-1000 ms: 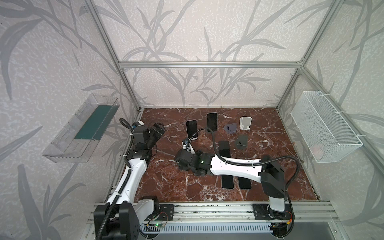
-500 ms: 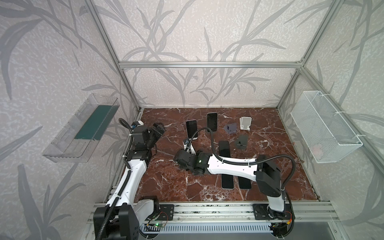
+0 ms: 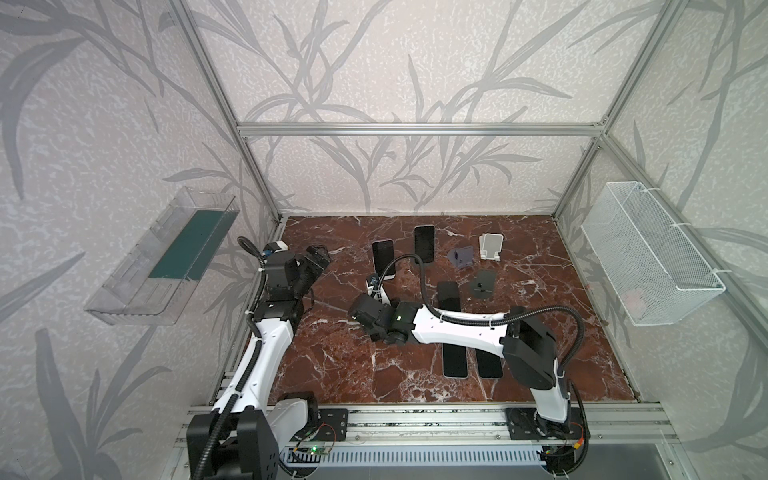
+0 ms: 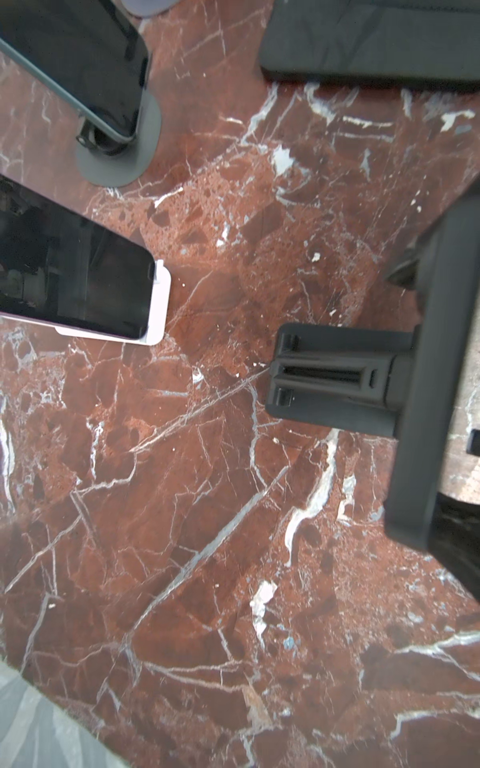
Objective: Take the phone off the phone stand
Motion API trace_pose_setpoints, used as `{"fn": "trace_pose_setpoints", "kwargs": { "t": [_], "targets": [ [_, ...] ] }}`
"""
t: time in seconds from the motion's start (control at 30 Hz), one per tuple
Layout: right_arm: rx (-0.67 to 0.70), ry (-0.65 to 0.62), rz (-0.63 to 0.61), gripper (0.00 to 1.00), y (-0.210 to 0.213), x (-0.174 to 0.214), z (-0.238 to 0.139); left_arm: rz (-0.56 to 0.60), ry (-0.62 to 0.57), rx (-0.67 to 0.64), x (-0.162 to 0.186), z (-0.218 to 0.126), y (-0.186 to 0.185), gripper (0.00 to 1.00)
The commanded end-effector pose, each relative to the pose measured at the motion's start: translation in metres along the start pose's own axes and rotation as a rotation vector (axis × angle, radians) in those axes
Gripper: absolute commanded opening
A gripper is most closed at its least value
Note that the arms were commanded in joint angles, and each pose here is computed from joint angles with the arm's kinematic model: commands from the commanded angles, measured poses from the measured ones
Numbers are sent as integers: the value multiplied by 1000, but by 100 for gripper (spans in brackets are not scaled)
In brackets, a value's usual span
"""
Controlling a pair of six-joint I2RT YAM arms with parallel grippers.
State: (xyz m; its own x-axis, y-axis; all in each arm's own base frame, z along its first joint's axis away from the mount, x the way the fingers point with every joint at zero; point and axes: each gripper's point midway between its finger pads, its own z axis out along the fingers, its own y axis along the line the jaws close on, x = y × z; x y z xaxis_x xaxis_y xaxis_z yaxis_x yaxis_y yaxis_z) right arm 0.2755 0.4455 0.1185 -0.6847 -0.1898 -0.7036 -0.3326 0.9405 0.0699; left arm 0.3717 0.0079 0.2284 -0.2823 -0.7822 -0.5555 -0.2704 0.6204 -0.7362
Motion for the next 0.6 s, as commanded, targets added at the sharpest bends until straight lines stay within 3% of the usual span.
{"fn": "trace_pose_setpoints", "kwargs": {
  "t": [0.0,0.57],
  "targets": [
    [-20,-25,-7,73,1,-11,-9,1,-23,20,-4,-5,-4,91],
    [-131,-110,44,68,-19,-36,-88,-21,-27,59,-5,-10,-12,91]
  ]
}}
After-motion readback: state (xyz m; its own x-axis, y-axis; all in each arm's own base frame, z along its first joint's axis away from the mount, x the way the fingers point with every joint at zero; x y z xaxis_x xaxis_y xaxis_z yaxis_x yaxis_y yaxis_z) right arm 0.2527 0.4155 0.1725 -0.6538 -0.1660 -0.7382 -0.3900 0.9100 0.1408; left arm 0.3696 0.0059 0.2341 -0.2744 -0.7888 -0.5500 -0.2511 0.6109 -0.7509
